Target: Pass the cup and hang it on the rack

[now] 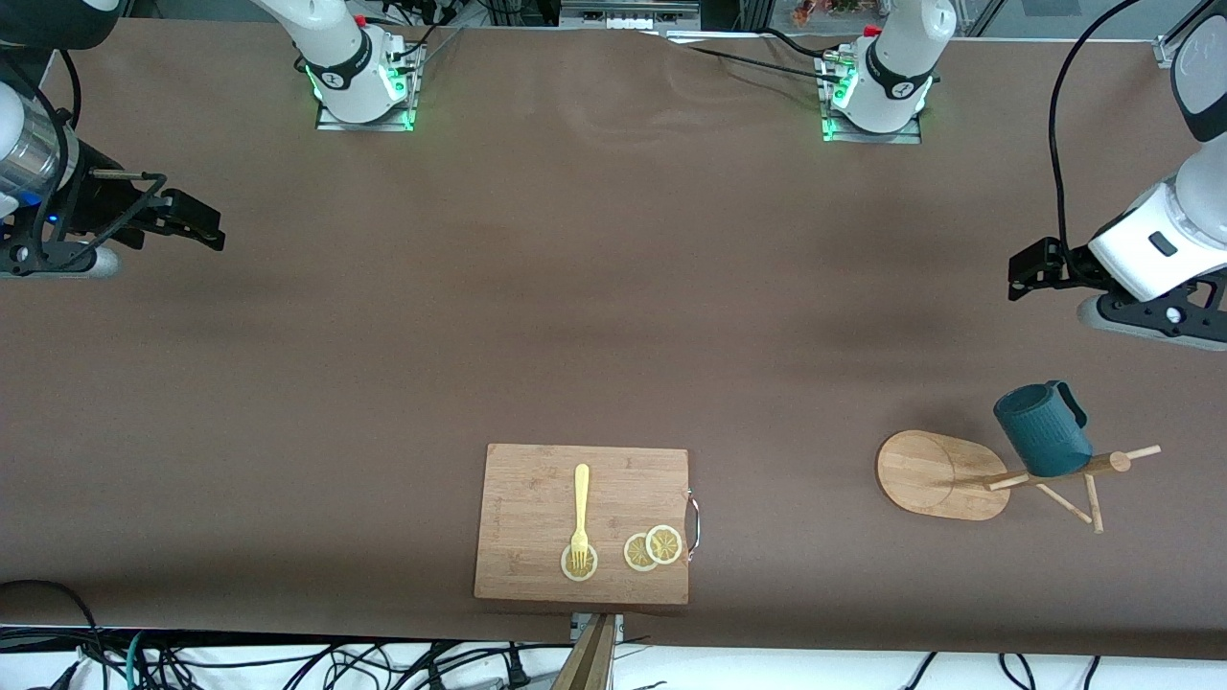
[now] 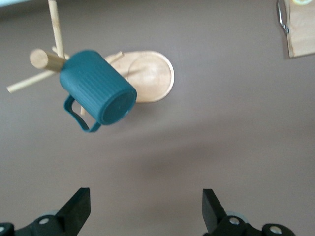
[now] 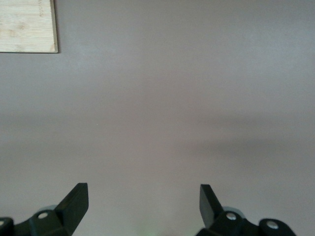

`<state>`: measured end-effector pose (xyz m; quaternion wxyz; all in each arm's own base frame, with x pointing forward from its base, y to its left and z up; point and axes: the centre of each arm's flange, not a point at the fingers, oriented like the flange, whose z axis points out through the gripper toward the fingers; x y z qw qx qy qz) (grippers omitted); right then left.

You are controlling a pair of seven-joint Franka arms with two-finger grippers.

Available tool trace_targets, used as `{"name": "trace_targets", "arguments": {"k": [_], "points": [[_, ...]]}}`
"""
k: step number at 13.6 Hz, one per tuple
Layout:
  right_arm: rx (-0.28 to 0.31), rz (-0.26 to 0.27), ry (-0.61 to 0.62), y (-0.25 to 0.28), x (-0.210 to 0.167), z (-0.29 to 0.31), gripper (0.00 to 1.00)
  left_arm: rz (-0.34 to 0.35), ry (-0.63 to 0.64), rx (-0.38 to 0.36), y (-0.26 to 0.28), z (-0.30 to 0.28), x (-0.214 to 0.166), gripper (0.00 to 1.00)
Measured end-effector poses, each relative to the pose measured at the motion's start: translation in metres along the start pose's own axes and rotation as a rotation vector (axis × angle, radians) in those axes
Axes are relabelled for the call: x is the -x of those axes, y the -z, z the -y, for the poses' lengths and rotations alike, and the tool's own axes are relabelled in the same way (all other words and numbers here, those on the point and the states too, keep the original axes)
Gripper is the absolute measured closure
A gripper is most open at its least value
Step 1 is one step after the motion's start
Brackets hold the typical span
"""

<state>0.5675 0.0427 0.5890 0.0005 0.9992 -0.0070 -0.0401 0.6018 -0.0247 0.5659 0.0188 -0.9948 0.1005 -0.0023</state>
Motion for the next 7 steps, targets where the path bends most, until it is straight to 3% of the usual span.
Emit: {"name": "trace_targets", "arguments": {"k": [7], "points": [[0.004,0.005,-0.002,-0.004,-0.003,-0.001,0.00,-0.020,0.018,-0.006,-0.007,-0.008,0.020,0.00]]}}
